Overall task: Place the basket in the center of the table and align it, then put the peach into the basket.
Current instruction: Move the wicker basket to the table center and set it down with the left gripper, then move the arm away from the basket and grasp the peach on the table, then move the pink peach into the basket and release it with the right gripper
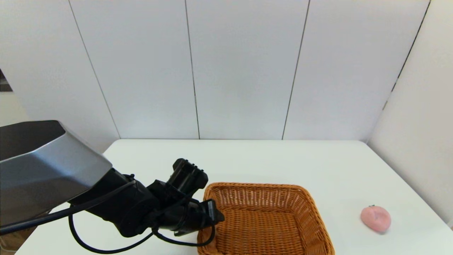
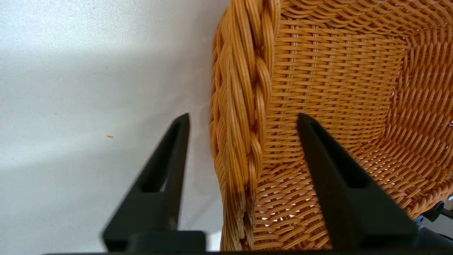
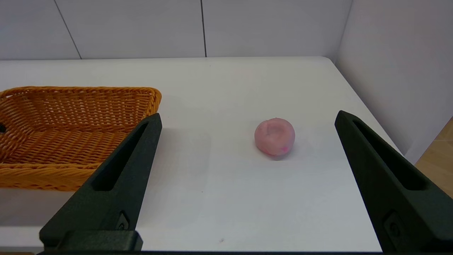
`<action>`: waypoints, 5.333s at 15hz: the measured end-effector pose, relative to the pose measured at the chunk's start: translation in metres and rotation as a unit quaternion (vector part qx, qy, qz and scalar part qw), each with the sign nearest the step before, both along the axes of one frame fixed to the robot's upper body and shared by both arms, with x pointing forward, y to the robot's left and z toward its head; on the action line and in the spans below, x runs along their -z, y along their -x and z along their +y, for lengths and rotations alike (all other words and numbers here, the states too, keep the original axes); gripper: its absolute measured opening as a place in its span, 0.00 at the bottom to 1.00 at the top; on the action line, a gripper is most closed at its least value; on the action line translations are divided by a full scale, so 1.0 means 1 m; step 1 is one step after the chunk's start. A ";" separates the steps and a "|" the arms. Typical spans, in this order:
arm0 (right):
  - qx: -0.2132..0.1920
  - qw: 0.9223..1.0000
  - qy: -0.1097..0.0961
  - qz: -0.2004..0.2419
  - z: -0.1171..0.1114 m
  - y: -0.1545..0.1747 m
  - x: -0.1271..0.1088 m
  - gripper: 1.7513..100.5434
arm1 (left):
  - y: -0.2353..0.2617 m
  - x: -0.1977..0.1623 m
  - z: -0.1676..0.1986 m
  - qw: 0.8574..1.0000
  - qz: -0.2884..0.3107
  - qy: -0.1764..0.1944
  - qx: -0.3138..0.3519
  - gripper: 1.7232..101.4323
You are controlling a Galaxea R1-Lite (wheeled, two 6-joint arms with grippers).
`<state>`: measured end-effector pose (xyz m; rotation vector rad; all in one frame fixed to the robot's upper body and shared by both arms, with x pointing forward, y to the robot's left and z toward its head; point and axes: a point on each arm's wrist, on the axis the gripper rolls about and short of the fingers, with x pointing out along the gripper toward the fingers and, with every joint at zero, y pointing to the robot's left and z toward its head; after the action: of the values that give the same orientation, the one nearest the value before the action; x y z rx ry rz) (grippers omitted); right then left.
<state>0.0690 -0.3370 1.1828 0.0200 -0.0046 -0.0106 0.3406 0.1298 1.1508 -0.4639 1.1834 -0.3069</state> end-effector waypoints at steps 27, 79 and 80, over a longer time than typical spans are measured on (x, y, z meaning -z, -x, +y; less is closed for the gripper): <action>0.000 1.000 0.000 0.000 0.000 0.000 0.000 0.96 | 0.270 -0.107 0.201 0.837 -0.513 -0.123 -0.147 0.95; 0.101 0.907 0.013 0.408 -0.026 -0.263 0.011 0.01 | 0.272 -0.032 0.205 0.797 -0.544 -0.190 -0.182 0.96; 0.088 0.919 0.013 0.384 -0.018 -0.263 -0.001 0.01 | 0.272 -0.033 0.205 0.796 -0.544 -0.190 -0.182 0.96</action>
<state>0.3319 -0.3546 1.1834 -0.0128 0.7836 -0.1980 0.0690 0.3344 1.1834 -0.0868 -0.0118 0.0357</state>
